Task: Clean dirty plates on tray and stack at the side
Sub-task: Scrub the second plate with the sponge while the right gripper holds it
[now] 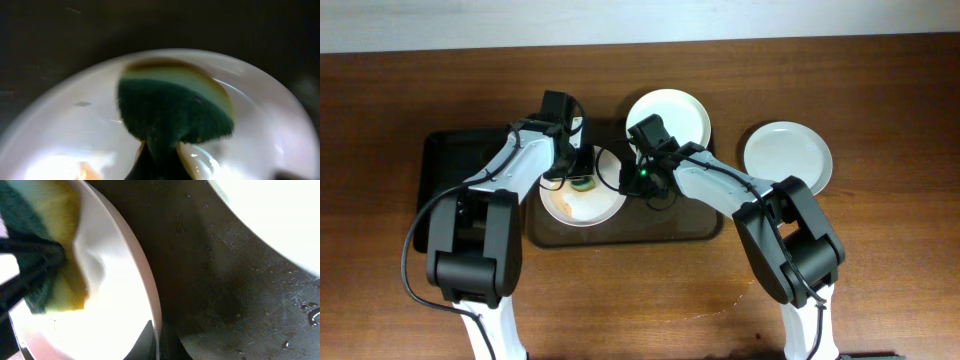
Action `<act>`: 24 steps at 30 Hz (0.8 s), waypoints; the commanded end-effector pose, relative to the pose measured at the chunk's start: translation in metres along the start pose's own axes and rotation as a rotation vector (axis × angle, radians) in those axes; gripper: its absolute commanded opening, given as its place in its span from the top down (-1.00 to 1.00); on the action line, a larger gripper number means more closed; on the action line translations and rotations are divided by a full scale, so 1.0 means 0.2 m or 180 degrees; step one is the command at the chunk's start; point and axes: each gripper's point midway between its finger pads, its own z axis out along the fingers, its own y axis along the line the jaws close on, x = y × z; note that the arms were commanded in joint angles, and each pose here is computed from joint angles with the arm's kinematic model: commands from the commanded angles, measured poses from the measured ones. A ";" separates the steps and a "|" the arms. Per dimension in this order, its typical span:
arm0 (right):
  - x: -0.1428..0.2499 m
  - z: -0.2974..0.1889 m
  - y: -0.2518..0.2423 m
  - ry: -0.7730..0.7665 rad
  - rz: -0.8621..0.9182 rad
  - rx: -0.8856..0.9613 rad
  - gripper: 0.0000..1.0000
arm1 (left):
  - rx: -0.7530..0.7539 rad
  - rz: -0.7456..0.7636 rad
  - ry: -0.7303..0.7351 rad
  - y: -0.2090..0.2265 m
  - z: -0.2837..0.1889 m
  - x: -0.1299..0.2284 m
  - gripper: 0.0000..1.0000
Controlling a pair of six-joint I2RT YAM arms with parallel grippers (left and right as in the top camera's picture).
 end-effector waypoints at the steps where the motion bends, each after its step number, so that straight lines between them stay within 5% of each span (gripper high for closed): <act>1: 0.06 0.07 -0.06 0.0132 0.0012 0.0090 0.92 | -0.1489 -0.0375 -0.0003 0.44 -0.02 0.07 0.99; 5: 0.06 0.07 -0.06 0.0127 0.0010 0.0084 0.92 | -0.1793 -0.0454 0.0402 0.51 -0.08 0.24 0.99; 7: 0.06 0.07 -0.06 0.0134 0.0010 0.0075 0.92 | -0.1367 -0.0436 0.0797 0.40 -0.05 0.36 0.99; 10: 0.06 0.07 -0.05 0.0148 0.0009 0.0057 0.92 | -0.0116 -0.0091 0.1210 0.11 -0.02 0.45 0.99; 13: 0.06 0.07 -0.06 0.0153 0.0011 0.0064 0.92 | 0.0381 -0.0235 0.1060 0.10 -0.14 0.29 0.99; 18: 0.03 0.07 -0.06 0.0070 -0.0025 0.0077 0.89 | 0.0412 -0.0417 0.0449 0.26 -0.45 -0.09 0.87; 21: 0.02 0.07 -0.06 0.0017 -0.0074 0.0108 0.11 | 0.0289 -0.0418 0.0357 0.31 -0.46 -0.13 0.81; 22: 0.02 0.07 -0.07 0.0004 -0.0077 0.0127 0.09 | 0.0242 -0.0417 0.0354 0.32 -0.46 -0.13 0.81; 24: 0.03 0.08 -0.05 0.0021 -0.0104 0.0123 0.40 | 0.0196 -0.0406 0.0317 0.33 -0.45 -0.14 0.80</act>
